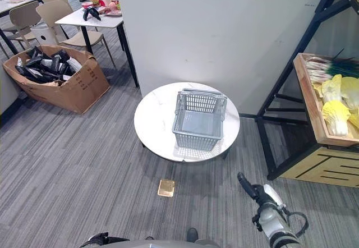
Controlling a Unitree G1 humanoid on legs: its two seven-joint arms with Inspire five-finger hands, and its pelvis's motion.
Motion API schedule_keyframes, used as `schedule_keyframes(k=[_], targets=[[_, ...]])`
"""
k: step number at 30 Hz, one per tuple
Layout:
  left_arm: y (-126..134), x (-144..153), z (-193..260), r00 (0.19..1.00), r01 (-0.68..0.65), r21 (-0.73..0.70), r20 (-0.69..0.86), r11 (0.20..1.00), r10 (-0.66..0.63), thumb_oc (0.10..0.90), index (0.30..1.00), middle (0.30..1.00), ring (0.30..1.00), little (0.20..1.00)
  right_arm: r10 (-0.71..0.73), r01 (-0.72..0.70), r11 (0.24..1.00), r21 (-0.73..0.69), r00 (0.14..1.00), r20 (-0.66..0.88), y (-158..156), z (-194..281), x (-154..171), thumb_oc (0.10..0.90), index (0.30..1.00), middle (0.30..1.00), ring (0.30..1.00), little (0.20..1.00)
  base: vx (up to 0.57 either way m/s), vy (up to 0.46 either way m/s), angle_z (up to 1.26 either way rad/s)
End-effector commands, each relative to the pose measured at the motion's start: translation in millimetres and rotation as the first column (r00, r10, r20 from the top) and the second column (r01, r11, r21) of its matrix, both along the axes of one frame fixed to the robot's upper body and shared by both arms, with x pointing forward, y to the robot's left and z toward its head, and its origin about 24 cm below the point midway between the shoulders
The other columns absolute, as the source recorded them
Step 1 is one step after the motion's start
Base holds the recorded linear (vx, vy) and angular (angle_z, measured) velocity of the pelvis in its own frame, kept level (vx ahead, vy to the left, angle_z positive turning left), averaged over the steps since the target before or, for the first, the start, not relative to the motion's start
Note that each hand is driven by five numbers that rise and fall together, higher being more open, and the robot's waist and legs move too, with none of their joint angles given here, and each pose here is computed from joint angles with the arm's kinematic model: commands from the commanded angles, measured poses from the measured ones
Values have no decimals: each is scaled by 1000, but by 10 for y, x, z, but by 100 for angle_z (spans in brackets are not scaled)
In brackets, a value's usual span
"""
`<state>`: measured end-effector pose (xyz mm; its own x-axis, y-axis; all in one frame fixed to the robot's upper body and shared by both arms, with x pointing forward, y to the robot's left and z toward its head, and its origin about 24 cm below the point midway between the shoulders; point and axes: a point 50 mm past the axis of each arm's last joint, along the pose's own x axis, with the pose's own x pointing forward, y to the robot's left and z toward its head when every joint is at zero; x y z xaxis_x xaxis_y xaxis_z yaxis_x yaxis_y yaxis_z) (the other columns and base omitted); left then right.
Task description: Get the vegetables into the basket
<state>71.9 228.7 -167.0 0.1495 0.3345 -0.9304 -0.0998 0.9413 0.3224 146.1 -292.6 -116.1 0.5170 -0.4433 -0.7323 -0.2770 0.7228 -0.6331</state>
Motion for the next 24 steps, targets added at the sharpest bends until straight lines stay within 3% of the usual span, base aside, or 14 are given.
schedule_keyframes(k=[1, 4, 5, 7, 8, 11, 13, 14, 16, 17, 19, 21, 22, 24], targets=[[105, -248, -18, 990, 64, 40, -131, 997, -58, 900, 1000, 1000, 1000, 1000, 11, -11, 1000, -5, 998, 59, 56, 39, 217, 900, 1000, 1000, 1000, 1000, 0, 0, 0], [109, -201, -12, 990, 78, 41, -118, 996, -72, 900, 1000, 1000, 1000, 1000, -17, 17, 1000, 4, 999, -38, 78, -101, 7, 900, 1000, 1000, 1000, 1000, 0, 0, 0], [114, -192, -10, 990, 83, 42, -118, 996, -77, 900, 1000, 1000, 1000, 1000, -23, 25, 1000, 18, 997, -73, 106, -148, -58, 400, 300, 300, 300, 300, 0, 0, 0], [116, -164, -7, 988, 105, 40, -115, 994, -100, 900, 1000, 1000, 1000, 1000, -44, 49, 998, 27, 984, -173, 120, -248, -274, 400, 300, 300, 300, 300, 0, 0, 0], [117, -148, -6, 987, 119, 40, -116, 992, -114, 900, 1000, 1000, 1000, 1000, -133, 142, 990, 20, 963, -233, 98, -310, -498, 900, 1000, 1000, 1000, 1000, 0, 0, 0], [121, -147, -5, 986, 119, 42, -121, 992, -113, 900, 1000, 1000, 1000, 1000, -173, 187, 982, 32, 950, -260, 122, -342, -593, 900, 1000, 1000, 1000, 1000, 3, 0, -1], [118, -132, -4, 986, 121, 41, -118, 992, -115, 900, 1000, 1000, 1000, 1000, -186, 200, 979, 34, 951, -246, 124, -340, -581, 400, 300, 300, 300, 300, 2, 0, -2], [115, -153, -7, 987, 117, 41, -120, 992, -111, 900, 1000, 1000, 1000, 1000, -190, 210, 976, 54, 950, -249, 167, -361, -610, 400, 300, 300, 300, 300, 0, 0, 0], [102, -168, -12, 985, 119, 38, -126, 992, -114, 900, 1000, 1000, 1000, 1000, -218, 236, 970, 59, 951, -218, 171, -353, -573, 900, 1000, 1000, 1000, 1000, 8, 0, -2], [103, -171, -12, 985, 119, 40, -127, 992, -113, 900, 1000, 1000, 1000, 1000, -217, 237, 969, 70, 953, -211, 192, -356, -551, 900, 1000, 1000, 1000, 1000, 2, 2, -6], [95, -132, -9, 987, 122, 39, -108, 992, -117, 900, 1000, 1000, 1000, 1000, -190, 207, 975, 78, 965, -178, 207, -335, -454, 400, 300, 300, 300, 300, -3, 0, -4], [95, -149, -11, 985, 127, 44, -119, 991, -121, 900, 1000, 1000, 1000, 1000, -194, 211, 974, 78, 963, -189, 232, -354, -499, 488, 424, 424, 424, 424, 0, 0, 0], [78, -144, -14, 985, 130, 41, -117, 991, -124, 900, 1000, 1000, 1000, 1000, -201, 219, 972, 84, 962, -186, 244, -358, -497, 900, 1000, 1000, 1000, 1000, 15, -2, 3], [72, -149, -16, 985, 130, 41, -119, 991, -125, 900, 1000, 1000, 1000, 1000, -189, 209, 974, 85, 962, -200, 273, -371, -505, 900, 1000, 1000, 1000, 1000, 0, 0, 0]])
